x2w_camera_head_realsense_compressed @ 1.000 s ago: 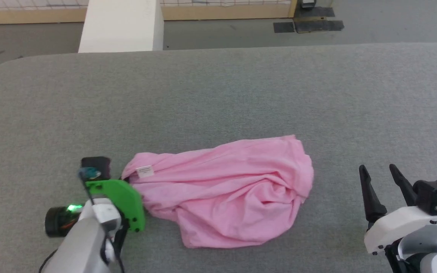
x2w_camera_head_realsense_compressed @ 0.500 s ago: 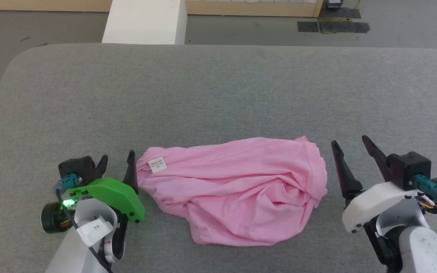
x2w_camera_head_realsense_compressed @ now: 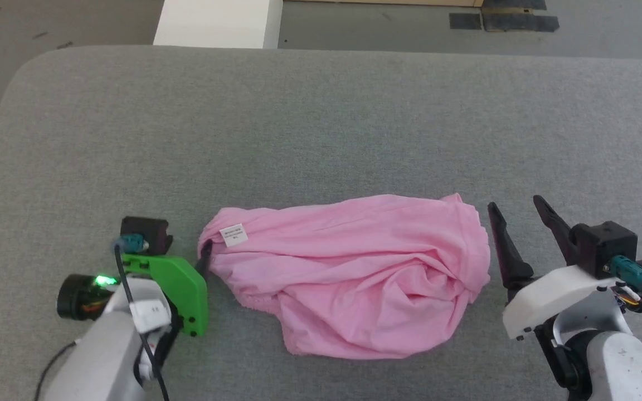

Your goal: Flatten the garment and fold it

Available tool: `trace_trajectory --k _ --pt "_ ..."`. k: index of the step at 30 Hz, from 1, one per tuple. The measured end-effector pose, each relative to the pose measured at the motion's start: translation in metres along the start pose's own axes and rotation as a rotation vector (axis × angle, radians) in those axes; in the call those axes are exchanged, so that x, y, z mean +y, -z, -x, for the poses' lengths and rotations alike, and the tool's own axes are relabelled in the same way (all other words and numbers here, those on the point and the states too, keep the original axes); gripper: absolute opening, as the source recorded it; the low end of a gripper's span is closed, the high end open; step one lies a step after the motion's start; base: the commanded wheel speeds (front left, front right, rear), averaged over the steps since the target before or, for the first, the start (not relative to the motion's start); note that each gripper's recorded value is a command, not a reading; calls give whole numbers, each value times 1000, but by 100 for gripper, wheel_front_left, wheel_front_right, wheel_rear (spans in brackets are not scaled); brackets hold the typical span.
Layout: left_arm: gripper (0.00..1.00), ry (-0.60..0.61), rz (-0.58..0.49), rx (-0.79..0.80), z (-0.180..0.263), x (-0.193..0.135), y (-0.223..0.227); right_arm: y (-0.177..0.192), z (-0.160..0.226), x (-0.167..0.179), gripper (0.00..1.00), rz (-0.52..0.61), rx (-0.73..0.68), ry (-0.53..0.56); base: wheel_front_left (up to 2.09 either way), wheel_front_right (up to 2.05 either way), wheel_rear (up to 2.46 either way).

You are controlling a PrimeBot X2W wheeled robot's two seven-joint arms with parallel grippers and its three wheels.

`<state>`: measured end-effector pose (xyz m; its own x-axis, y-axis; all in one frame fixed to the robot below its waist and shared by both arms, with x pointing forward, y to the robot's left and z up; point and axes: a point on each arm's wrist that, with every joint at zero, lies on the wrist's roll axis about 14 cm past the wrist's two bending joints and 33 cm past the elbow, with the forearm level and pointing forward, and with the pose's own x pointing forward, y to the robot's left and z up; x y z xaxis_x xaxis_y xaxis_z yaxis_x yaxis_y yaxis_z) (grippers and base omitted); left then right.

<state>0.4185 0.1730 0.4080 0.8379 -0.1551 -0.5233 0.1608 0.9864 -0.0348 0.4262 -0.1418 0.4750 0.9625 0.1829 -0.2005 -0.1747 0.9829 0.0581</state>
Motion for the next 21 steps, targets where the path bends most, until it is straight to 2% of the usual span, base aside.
trace_trajectory --k 5,7,13,18,21 --pt "100 -11 -21 84 -14 5 4 8 -1 0 100 6 26 -2 0 0 0" --pt "0 -7 -30 160 -18 4 17 12 -5 1 100 31 50 -4 0 0 0" --pt "0 -7 -25 191 -28 3 18 19 -28 5 100 115 155 -39 0 0 0" --pt "0 -16 -5 178 -29 5 18 42 -48 5 100 151 351 -59 0 0 0" --pt "0 -15 11 170 -30 4 18 44 -65 12 100 196 417 -90 0 0 0"
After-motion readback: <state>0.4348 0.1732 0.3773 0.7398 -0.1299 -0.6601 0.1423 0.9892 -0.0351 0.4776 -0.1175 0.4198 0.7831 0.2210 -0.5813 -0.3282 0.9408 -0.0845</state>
